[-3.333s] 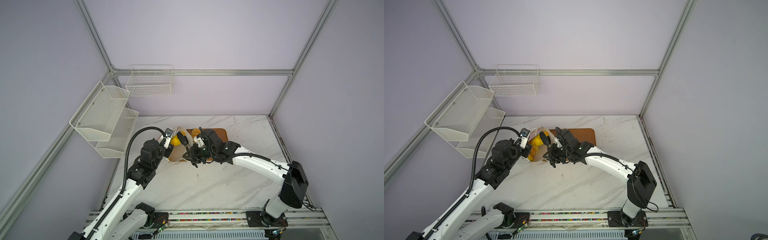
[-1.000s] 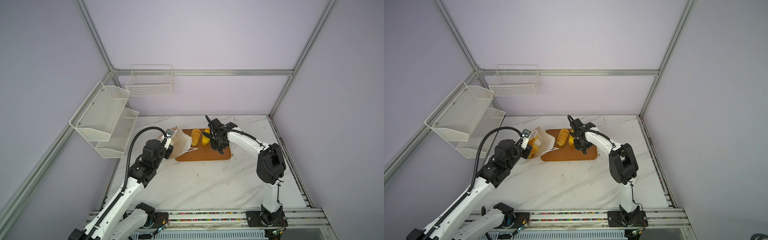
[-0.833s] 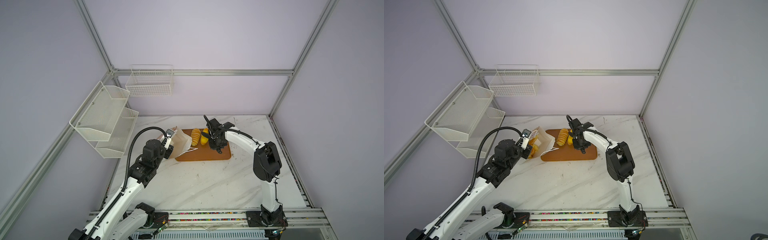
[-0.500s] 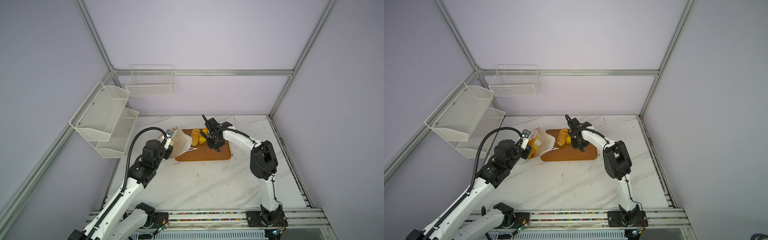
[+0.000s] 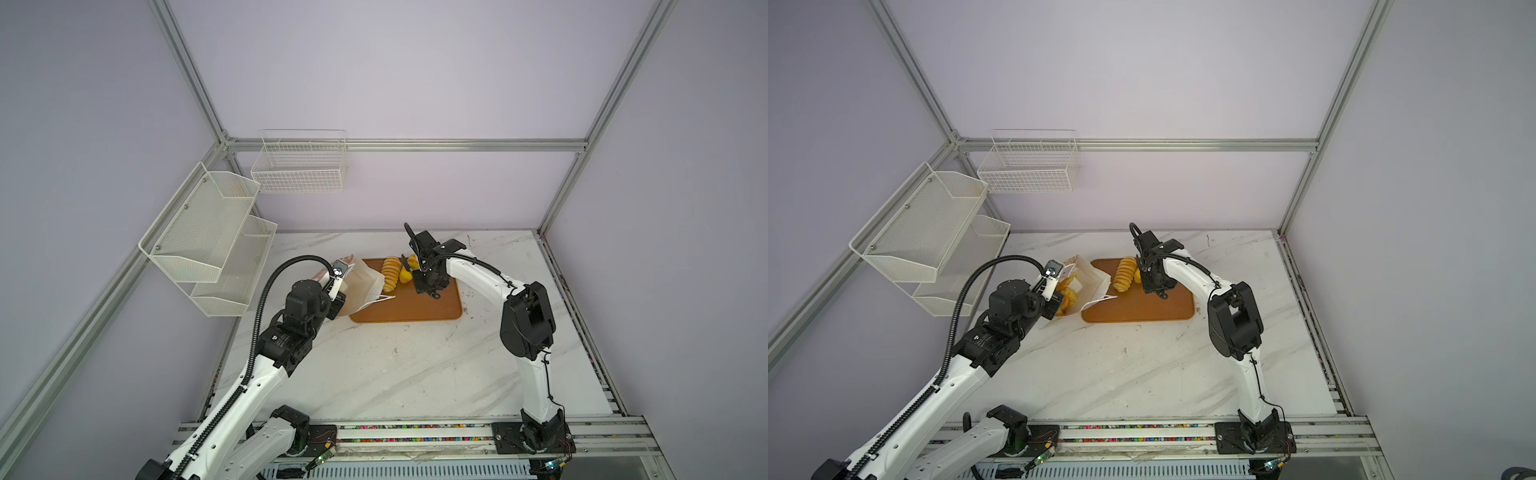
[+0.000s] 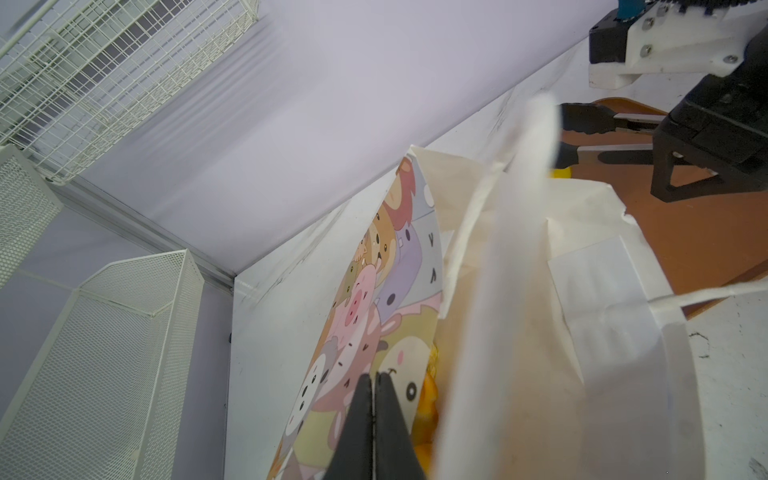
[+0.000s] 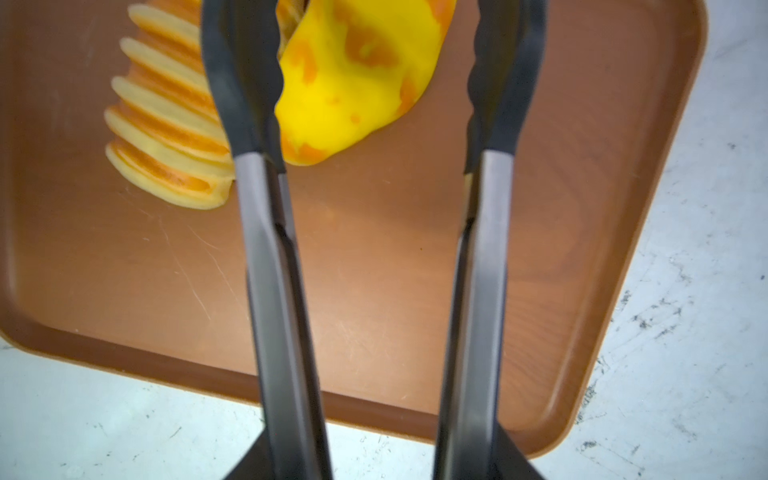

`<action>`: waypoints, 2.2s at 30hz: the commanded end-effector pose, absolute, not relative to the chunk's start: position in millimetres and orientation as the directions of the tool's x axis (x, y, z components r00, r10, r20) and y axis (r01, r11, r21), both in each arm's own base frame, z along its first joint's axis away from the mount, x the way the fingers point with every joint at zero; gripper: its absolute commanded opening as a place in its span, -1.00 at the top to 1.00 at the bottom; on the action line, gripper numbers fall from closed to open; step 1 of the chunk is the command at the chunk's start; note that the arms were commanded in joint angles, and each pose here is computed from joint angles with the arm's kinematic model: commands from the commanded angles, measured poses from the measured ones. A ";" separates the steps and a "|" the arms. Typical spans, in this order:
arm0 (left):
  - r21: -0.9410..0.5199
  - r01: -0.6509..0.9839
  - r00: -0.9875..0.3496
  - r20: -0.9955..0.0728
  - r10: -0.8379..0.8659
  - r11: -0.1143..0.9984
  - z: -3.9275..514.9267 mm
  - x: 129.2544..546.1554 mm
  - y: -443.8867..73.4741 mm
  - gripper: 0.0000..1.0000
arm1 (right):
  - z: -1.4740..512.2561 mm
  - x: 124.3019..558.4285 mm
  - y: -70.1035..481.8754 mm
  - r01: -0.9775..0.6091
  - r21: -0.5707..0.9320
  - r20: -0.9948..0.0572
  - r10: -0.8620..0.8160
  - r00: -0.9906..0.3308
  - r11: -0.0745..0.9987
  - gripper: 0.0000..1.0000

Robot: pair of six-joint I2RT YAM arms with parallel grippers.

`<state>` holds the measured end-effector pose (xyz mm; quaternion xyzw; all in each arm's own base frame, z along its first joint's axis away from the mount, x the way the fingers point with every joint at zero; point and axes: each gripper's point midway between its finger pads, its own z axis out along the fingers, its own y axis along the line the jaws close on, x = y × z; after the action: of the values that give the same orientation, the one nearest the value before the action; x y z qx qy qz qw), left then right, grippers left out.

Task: Take the fake bread out of the paper bag
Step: 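Open the tongs and lift them off the bread with the right gripper, then swing the tongs back toward the bag while the left gripper tilts the bag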

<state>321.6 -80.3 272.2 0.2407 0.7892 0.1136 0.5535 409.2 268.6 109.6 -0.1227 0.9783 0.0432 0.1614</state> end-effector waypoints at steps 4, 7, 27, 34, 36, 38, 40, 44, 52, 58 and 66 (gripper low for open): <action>0.455 0.217 -0.208 -0.843 0.496 0.864 312.6 324.9 -80.7 1.00 | 114.5 405.6 265.8 -0.257 0.029 -0.315 -0.236 -0.919 0.966 -0.05; 0.455 0.219 -0.208 -0.843 0.496 0.863 312.6 324.5 -80.9 1.00 | 118.7 404.7 265.8 -0.255 0.032 -0.324 -0.231 -0.918 0.966 -0.05; 0.474 0.297 -0.292 -0.782 0.551 0.829 316.0 330.4 -87.1 1.00 | 183.3 294.6 342.9 -0.329 0.255 -0.497 -0.169 -0.851 0.909 0.09; 0.439 0.388 -0.332 -0.754 0.567 0.811 302.2 317.7 -94.3 0.83 | 160.6 273.7 361.5 -0.373 0.319 -0.474 -0.195 -0.859 0.871 0.10; 0.430 0.406 -0.358 -0.737 0.573 0.806 295.6 316.8 -95.1 0.78 | 156.8 271.5 367.0 -0.391 0.321 -0.472 -0.213 -0.856 0.863 0.10; 0.424 0.411 -0.377 -0.727 0.574 0.807 292.7 317.2 -94.8 0.73 | 155.5 269.1 373.1 -0.408 0.327 -0.472 -0.226 -0.852 0.852 0.11; 0.418 0.406 -0.389 -0.726 0.568 0.813 292.3 319.2 -94.8 0.65 | 155.8 268.0 377.6 -0.421 0.334 -0.475 -0.234 -0.848 0.843 0.11; 0.414 0.412 -0.393 -0.723 0.568 0.812 294.8 323.0 -97.2 0.49 | 158.7 264.6 384.3 -0.440 0.351 -0.481 -0.243 -0.842 0.827 0.11; 0.441 0.432 -0.386 -0.698 0.604 0.787 307.3 328.3 -99.1 0.87 | 158.6 262.2 391.0 -0.451 0.376 -0.487 -0.242 -0.839 0.810 0.12; 0.446 0.437 -0.395 -0.685 0.612 0.781 310.0 331.6 -99.5 1.00 | 175.6 266.7 384.6 -0.453 0.347 -0.517 -0.236 -0.823 0.821 0.12; 0.448 0.404 -0.413 -0.689 0.596 0.798 310.5 337.7 -96.2 1.00 | 214.3 257.1 351.5 -0.422 0.320 -0.549 -0.196 -0.812 0.848 0.12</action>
<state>329.1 -95.3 267.6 0.3205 0.8521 0.1014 0.4012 261.2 365.4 172.2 -0.1769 0.9354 0.2117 0.2212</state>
